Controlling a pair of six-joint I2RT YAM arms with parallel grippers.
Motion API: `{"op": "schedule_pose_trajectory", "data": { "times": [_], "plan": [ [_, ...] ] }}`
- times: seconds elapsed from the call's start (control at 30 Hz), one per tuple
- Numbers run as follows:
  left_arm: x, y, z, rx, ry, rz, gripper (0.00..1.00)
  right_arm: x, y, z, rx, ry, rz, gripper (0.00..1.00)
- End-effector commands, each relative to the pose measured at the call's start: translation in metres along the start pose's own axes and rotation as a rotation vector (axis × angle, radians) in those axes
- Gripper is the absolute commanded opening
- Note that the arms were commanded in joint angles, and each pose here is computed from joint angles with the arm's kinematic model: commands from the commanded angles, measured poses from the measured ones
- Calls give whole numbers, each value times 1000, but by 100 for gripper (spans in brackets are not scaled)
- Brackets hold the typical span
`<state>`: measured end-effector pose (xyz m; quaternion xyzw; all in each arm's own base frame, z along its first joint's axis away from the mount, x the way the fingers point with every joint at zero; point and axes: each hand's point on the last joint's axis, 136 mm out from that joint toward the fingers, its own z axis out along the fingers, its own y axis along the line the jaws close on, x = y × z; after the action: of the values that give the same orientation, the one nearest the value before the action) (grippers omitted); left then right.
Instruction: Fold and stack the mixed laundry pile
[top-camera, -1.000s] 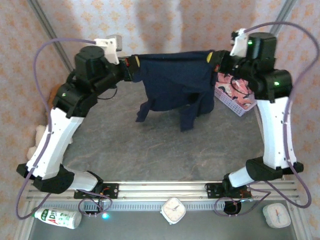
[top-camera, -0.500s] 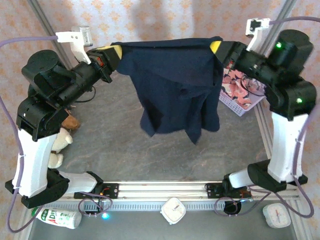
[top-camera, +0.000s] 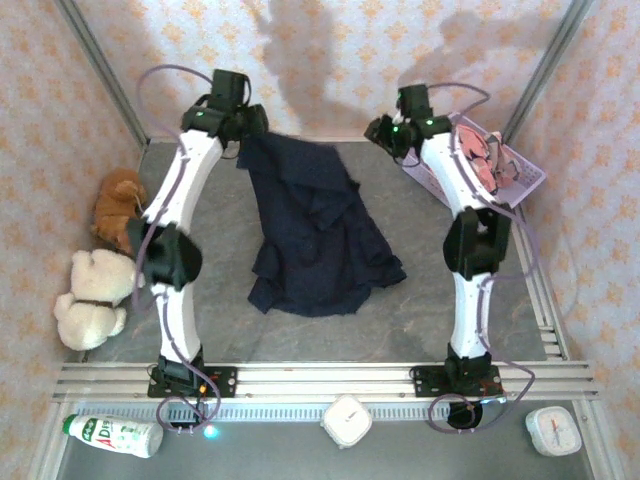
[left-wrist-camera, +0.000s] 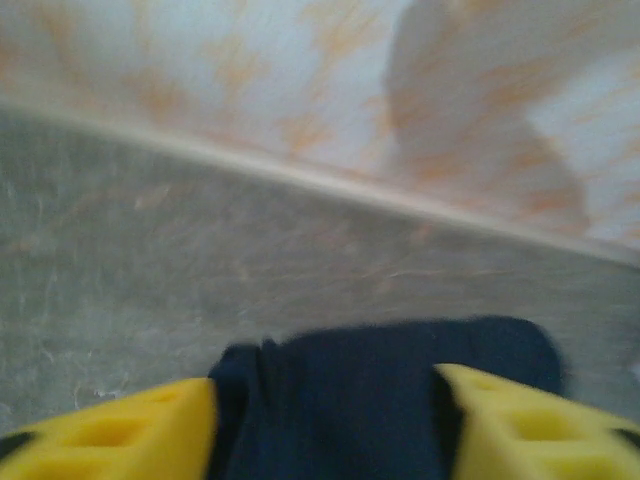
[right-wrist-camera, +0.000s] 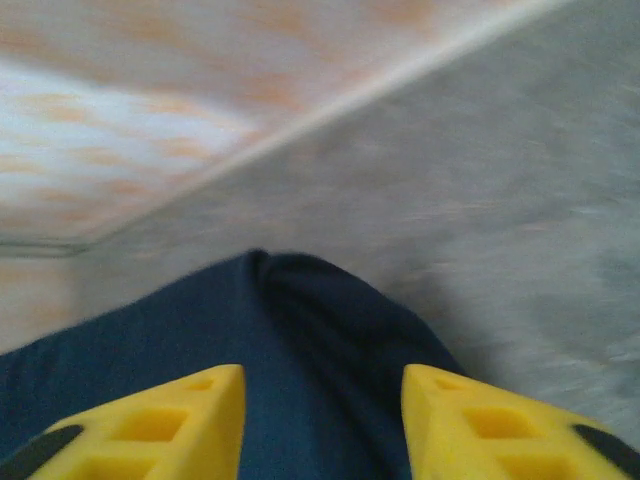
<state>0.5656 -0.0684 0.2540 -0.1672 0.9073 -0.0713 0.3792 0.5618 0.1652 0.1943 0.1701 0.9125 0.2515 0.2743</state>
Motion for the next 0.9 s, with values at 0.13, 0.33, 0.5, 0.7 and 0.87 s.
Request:
{"op": "schedule_pose_trajectory", "data": {
  "times": [0.13,0.33,0.5,0.7,0.87],
  "plan": [
    [70,4,-3,8,152,-54,100,31,-46,-19,216,-11,-113,56],
    [134,4,-43,100,226,-134,100,112,-79,-42,262,138,-152,56],
    [215,-5,-69,108,311,-140,100,173,-91,-40,248,263,-179,57],
    [290,-12,-63,96,363,-193,86,199,-104,-19,275,320,-201,57],
    [335,0,-38,20,423,-221,63,208,-107,-12,266,355,-173,30]
  ]
}}
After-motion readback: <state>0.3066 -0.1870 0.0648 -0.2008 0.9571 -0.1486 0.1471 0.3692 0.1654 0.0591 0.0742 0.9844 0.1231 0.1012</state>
